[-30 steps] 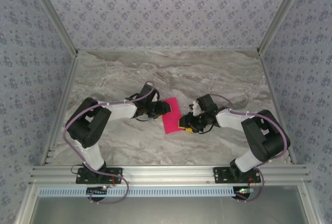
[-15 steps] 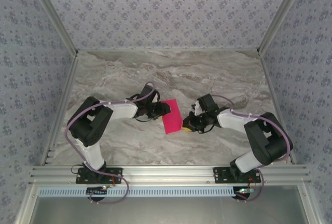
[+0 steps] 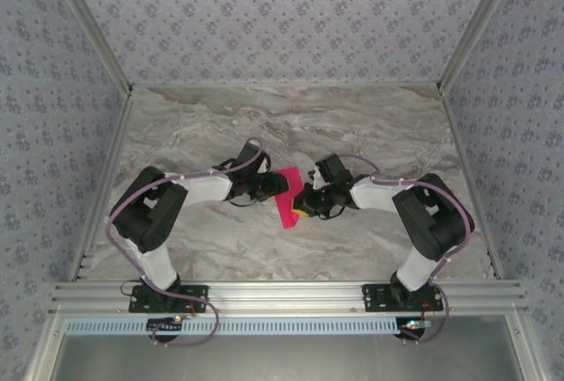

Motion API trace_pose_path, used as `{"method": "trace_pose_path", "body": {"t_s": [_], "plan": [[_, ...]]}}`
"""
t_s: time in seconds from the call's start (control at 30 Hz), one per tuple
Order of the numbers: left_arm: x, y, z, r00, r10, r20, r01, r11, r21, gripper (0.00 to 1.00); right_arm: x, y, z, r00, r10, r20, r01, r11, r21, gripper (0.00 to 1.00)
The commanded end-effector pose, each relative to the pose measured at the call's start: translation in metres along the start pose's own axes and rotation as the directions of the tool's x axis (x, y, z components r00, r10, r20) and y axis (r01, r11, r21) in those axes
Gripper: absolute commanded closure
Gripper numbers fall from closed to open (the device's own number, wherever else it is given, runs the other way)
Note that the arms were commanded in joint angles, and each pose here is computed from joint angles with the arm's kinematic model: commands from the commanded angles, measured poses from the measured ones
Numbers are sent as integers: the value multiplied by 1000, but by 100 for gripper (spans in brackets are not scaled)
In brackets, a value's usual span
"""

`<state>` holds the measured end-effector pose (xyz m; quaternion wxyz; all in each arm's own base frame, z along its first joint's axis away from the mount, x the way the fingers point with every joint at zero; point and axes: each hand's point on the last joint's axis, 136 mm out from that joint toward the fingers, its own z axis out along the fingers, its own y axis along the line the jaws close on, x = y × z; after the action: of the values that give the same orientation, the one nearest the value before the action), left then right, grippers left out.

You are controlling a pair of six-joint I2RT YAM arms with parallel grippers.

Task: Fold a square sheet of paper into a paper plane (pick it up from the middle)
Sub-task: Third fold the triangle at the center of the table.

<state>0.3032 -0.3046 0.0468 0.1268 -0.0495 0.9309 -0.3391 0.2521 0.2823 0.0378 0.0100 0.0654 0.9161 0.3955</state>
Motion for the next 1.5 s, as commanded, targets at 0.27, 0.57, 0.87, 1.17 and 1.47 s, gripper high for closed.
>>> {"method": "trace_pose_path", "body": {"t_s": [0.27,0.57,0.87,1.17,1.47], "plan": [[-22,9,9,998,45,34,-41,992,-117,71,-20,16,8,996,-28,82,32,998,-48,92],[-18,24,18,1000,27,4,-26,985,-173,78,-23,16,15,995,-37,89,43,997,-65,92],[-15,29,20,1000,26,-5,-26,981,-191,81,-27,15,21,994,-42,97,49,996,-74,92],[-12,31,21,1000,25,-17,-28,981,-193,82,-23,12,28,996,-67,65,71,995,-69,92],[-11,32,22,999,25,-21,-29,981,-192,82,-22,17,29,994,-96,53,100,991,-85,92]]}}
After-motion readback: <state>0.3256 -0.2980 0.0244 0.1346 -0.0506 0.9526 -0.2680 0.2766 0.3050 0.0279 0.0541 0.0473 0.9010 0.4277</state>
